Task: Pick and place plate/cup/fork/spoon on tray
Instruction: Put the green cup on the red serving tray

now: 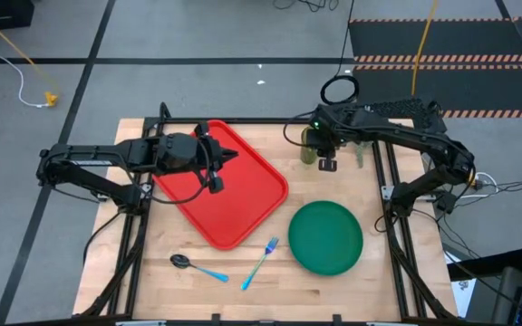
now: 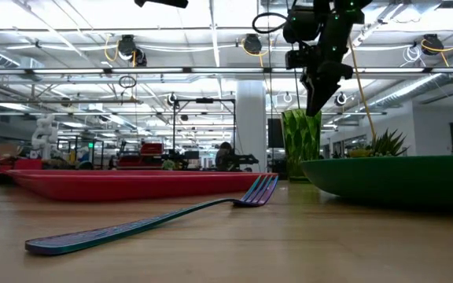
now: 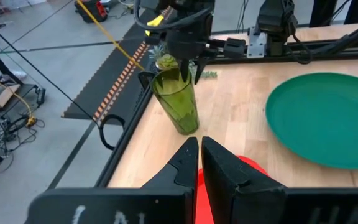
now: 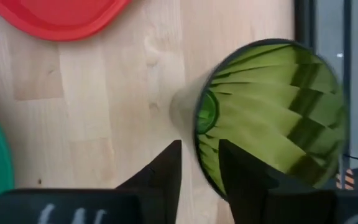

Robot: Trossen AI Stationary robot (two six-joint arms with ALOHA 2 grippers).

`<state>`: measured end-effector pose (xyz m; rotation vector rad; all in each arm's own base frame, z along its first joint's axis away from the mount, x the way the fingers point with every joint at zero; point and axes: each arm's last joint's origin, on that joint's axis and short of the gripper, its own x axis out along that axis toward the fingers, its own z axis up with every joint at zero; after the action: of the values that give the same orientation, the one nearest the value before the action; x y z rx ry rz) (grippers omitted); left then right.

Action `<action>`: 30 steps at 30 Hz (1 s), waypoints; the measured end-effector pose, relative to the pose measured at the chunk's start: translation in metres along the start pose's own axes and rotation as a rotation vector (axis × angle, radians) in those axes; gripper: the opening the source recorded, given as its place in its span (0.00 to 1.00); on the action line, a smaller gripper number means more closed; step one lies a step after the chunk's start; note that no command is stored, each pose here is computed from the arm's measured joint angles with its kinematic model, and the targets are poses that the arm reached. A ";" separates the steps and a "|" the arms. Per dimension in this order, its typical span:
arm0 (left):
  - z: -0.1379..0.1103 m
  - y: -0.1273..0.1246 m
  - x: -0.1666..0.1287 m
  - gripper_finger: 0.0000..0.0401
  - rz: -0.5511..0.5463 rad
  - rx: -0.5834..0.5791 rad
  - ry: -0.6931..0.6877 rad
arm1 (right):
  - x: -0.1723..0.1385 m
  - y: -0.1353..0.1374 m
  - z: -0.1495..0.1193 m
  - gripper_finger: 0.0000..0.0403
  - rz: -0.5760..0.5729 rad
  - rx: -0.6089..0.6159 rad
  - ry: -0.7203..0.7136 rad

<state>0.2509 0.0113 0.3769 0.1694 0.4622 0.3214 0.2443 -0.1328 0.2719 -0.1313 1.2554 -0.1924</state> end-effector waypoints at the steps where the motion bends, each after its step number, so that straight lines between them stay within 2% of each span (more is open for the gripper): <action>1: 0.000 0.000 0.000 0.06 0.000 -0.001 -0.003 | 0.002 0.001 -0.001 0.19 0.003 -0.001 0.002; 7: 0.000 0.000 0.001 0.06 0.000 -0.002 0.000 | 0.010 0.004 -0.005 0.02 0.014 0.000 0.019; 12: -0.001 -0.003 0.009 0.06 -0.001 0.005 0.010 | 0.007 0.010 0.000 0.02 0.003 -0.017 -0.022; 17: -0.001 -0.005 0.017 0.06 0.004 0.037 0.011 | -0.002 0.016 0.011 0.01 -0.032 -0.018 -0.134; 24: 0.001 0.003 0.021 0.06 0.036 0.021 -0.011 | -0.020 0.024 0.024 0.01 -0.171 0.008 -0.269; 30: -0.003 0.015 0.024 0.06 0.073 0.001 0.022 | -0.032 0.035 0.037 0.00 -0.189 -0.028 -0.421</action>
<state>0.2662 0.0337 0.3680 0.1840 0.4788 0.3946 0.2728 -0.0916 0.3062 -0.2993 0.8261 -0.2935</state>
